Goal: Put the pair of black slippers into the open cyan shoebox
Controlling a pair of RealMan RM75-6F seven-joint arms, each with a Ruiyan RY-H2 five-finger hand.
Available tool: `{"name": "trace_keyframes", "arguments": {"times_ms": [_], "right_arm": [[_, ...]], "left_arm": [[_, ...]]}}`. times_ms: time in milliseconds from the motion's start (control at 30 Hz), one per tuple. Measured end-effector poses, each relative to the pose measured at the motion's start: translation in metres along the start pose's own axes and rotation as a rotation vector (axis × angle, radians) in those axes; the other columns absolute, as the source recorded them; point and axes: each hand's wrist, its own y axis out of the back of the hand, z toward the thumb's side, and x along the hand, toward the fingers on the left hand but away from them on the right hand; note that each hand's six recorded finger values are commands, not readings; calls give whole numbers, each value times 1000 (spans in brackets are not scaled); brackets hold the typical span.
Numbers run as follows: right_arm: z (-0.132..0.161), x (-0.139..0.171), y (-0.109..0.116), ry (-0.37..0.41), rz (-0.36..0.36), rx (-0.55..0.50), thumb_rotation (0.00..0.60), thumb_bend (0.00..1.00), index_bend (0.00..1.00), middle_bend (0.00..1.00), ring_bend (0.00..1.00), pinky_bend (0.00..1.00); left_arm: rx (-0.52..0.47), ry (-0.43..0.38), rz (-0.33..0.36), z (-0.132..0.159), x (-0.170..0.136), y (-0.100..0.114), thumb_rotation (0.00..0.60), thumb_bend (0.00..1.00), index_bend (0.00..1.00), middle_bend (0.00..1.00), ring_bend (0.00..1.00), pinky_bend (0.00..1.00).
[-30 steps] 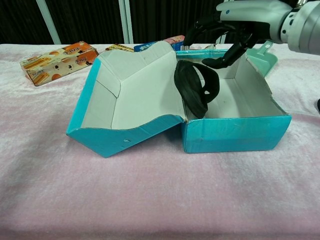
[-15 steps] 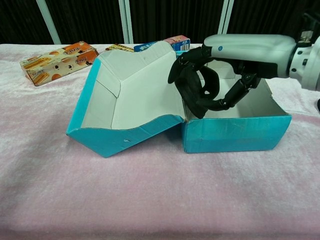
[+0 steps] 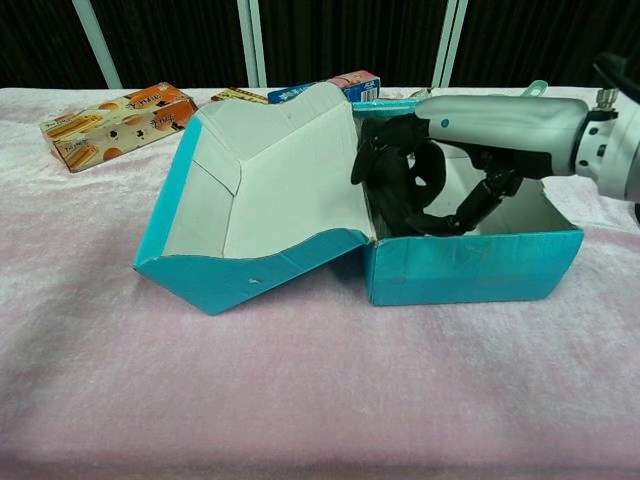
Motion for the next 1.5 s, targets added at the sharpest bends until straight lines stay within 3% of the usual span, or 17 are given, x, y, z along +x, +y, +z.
{"name": "trace_keyframes", "arguments": {"times_ms": [433,600,767,933,1233,1500], "right_arm": [[-4,-2,-16,-16,34,41,600,366,288,201,0,125],[-3,4,-5,-14,1,56,600,341,284,187,0,125],[-2,19,14,-17,-39,77,600,139,194,148,0,125],[-10,36,36,-50,-93,97,600,124,180,144,0,125],[-75,79,69,-254,-154,115,600,124,142,127,0,125],[-136,111,62,-416,-98,151,600,75,126,111,0,125]], "left_arm": [[2,1,2,0,0,1,600,0,89,167,88,76],[1,1,2,0,1,0,600,0,89,167,88,76],[1,-5,3,1,1,0,600,0,89,167,89,76],[1,-11,8,3,2,2,600,0,89,167,88,76],[0,-14,4,3,1,1,600,0,89,168,89,76],[-2,-26,4,6,1,0,600,0,89,168,89,76]]}}
